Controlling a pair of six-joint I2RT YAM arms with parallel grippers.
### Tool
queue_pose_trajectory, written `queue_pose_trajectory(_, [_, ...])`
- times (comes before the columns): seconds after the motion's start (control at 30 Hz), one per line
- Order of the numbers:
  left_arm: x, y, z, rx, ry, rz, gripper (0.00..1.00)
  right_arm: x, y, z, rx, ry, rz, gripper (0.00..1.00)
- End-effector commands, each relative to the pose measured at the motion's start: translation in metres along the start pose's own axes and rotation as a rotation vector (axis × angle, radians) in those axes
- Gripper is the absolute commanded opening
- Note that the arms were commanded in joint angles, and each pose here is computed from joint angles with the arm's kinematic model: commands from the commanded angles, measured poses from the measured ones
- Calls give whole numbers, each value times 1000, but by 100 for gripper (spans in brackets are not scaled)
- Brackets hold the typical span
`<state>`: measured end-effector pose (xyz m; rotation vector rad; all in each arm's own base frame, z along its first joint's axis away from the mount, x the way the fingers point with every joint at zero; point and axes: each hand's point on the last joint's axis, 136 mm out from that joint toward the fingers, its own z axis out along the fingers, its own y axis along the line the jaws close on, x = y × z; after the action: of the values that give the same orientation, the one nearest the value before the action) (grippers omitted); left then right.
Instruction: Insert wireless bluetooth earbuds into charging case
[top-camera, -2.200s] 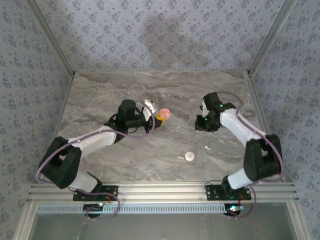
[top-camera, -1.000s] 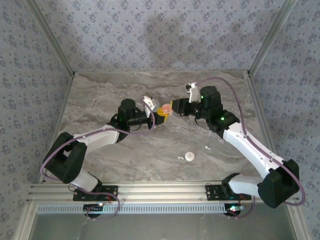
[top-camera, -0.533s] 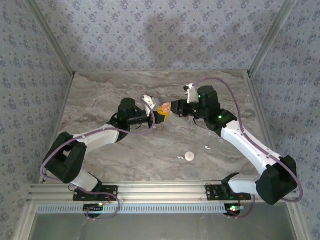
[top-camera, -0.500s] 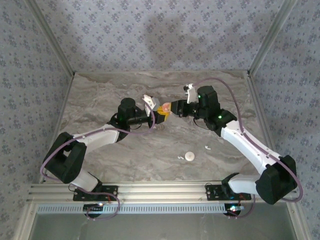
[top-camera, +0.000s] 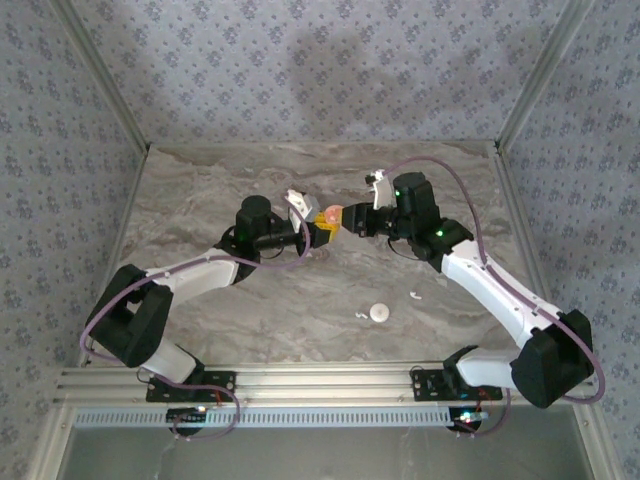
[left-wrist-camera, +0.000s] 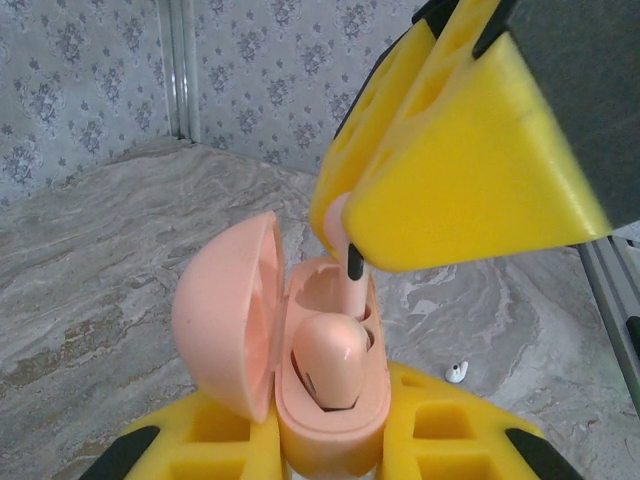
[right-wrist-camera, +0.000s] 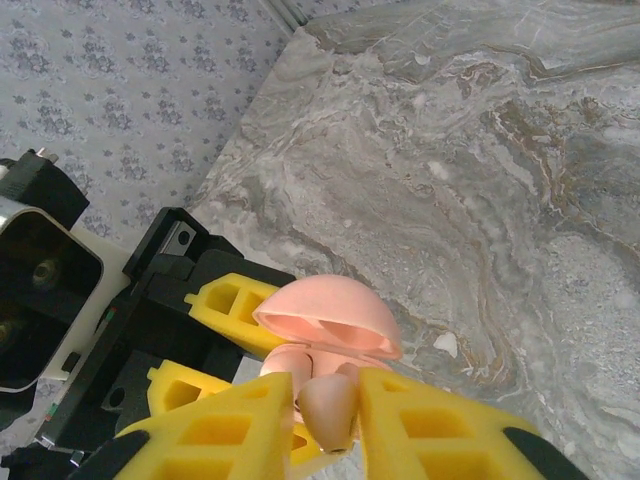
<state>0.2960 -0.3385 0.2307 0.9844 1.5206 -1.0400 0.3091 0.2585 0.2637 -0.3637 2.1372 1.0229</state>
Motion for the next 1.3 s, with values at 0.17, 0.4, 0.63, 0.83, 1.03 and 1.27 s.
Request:
queue_pose_trajectory(0.17, [-42, -10, -6, 20, -90, 70, 17, -12, 8, -8, -1, -24, -28, 39])
queue_pose_trajectory(0.4, [-42, -11, -7, 24, -87, 72, 17, -26, 13, -23, -33, -72, -30, 42])
queue_pose_trajectory(0.63, [-43, -12, -8, 25, -87, 75, 17, -33, 19, -27, -83, -95, -18, 40])
queue_pose_trajectory(0.83, [-41, -12, -8, 26, -83, 75, 17, -35, 21, -27, -107, -91, -7, 30])
queue_pose_trajectory(1.03, [-42, -13, -8, 26, -84, 76, 17, -31, 18, -21, -112, -66, 9, 24])
queue_pose_trajectory(1.27, [-43, -13, -9, 24, -85, 80, 17, -28, 17, -16, -121, -48, 15, 20])
